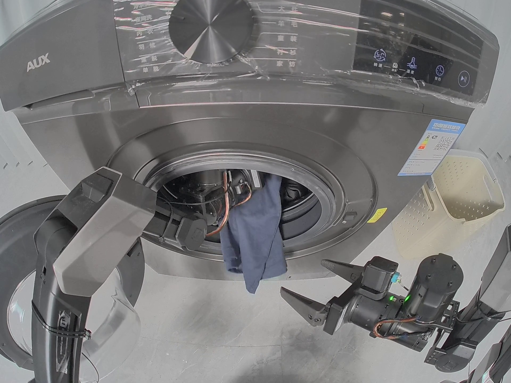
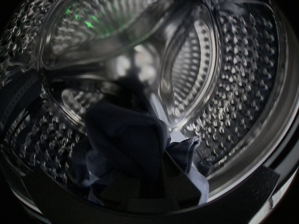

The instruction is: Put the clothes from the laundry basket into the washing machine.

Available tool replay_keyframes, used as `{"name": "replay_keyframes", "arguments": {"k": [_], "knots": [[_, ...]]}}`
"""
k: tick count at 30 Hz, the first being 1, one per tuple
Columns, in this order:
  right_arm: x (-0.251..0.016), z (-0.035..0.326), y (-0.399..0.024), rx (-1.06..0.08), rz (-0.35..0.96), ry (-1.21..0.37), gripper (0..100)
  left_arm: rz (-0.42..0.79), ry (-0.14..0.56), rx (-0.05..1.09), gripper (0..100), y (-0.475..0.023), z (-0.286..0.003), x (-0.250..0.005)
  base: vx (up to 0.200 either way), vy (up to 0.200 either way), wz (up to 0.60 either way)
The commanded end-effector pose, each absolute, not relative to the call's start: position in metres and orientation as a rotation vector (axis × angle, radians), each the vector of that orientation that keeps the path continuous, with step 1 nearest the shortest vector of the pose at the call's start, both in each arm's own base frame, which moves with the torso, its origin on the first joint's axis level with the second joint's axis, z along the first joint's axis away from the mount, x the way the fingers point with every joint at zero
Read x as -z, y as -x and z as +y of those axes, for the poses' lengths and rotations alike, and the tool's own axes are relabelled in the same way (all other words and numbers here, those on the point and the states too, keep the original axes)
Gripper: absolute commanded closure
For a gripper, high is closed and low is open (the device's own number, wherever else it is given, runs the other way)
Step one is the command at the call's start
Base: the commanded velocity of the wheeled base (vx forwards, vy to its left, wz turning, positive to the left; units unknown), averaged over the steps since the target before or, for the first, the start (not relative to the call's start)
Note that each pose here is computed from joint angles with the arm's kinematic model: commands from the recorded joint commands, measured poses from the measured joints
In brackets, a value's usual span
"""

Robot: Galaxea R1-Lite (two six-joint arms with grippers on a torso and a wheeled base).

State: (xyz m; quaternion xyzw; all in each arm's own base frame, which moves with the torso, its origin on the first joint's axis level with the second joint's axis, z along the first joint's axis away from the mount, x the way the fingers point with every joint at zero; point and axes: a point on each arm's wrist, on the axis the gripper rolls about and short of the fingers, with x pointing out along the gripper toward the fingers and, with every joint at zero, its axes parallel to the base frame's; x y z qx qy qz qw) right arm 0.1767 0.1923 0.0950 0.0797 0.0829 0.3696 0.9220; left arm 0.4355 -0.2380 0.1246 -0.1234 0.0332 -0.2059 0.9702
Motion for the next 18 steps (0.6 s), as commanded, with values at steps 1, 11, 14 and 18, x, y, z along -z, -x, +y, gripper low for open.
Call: {"name": "replay_keyframes", "arguments": {"k": [1, 11, 14, 18], "knots": [[-0.094, 0.193, -0.177, -0.759, 0.172, -0.162, 0, -0.009, 0.285, 0.374, 100, -0.453, -0.235, -0.123, 0.0, 0.0, 0.0], [-0.094, 0.192, -0.177, -0.757, 0.175, -0.161, 0, 0.086, 0.255, 0.415, 0, -0.427, -0.238, -0.121, 0.0, 0.0, 0.0], [-0.094, 0.192, -0.177, -0.757, 0.174, -0.162, 0, 0.168, 0.226, 0.435, 0, -0.414, -0.236, -0.116, 0.0, 0.0, 0.0], [-0.094, 0.192, -0.177, -0.757, 0.175, -0.161, 0, 0.291, 0.169, 0.424, 0, -0.401, -0.229, -0.11, 0.0, 0.0, 0.0]]}}
